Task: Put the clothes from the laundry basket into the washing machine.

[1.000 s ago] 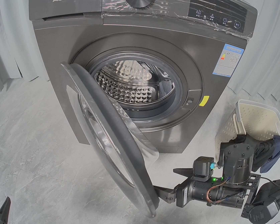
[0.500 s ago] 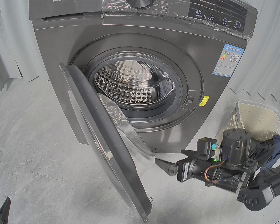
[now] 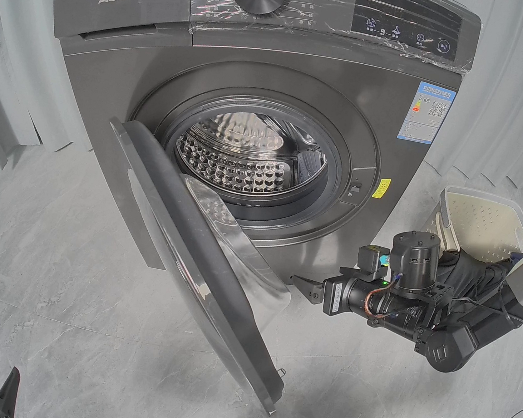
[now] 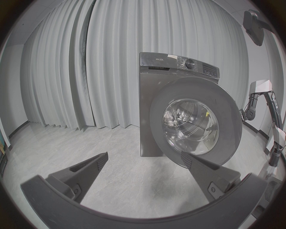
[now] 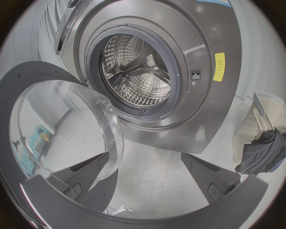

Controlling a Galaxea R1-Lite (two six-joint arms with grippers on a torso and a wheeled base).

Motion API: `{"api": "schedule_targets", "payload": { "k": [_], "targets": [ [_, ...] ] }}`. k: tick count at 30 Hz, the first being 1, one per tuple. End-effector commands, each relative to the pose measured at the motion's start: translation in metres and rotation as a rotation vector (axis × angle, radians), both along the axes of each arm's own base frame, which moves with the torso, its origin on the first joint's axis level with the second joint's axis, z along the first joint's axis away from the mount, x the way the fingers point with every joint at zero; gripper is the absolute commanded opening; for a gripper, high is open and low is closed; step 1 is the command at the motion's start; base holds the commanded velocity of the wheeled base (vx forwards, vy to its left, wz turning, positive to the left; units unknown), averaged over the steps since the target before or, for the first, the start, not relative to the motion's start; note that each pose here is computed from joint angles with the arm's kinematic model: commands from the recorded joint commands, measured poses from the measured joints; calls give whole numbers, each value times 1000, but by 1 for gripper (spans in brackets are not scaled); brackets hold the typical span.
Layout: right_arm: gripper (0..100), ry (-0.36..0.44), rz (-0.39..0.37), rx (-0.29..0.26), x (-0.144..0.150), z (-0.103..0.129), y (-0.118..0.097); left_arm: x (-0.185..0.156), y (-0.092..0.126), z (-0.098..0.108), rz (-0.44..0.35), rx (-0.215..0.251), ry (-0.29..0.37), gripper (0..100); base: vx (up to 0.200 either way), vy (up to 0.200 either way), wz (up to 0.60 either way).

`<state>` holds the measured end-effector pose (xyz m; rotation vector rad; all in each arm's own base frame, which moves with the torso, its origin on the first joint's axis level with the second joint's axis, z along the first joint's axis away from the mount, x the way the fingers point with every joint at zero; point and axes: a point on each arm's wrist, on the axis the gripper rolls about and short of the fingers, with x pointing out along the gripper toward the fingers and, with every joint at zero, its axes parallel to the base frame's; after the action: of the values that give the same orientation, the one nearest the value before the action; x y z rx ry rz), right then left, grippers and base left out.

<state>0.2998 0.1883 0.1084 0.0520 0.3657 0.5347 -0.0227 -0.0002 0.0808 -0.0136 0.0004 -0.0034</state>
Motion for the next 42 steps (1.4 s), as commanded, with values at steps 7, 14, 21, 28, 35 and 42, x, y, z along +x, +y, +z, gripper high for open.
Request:
{"api": "schedule_targets", "payload": {
  "k": [7,14,21,28,35,42],
  "targets": [
    [100,29,95,1,-22,-8,26,0,0,-5,0,0,4,100,0,0,0],
    [100,2,116,50,-26,0,33,0,0,-5,0,0,4,100,0,0,0],
    [100,18,101,31,-10,-17,43,0,0,-5,0,0,4,100,-86,0,0],
    [100,23,141,24,-14,-22,54,0,0,-5,0,0,4,100,0,0,0],
    [100,-10,194,58,-19,-25,75,0,0,-5,0,0,4,100,0,0,0],
    [100,-47,188,88,-9,-15,81,0,0,-5,0,0,4,100,0,0,0]
  ]
}}
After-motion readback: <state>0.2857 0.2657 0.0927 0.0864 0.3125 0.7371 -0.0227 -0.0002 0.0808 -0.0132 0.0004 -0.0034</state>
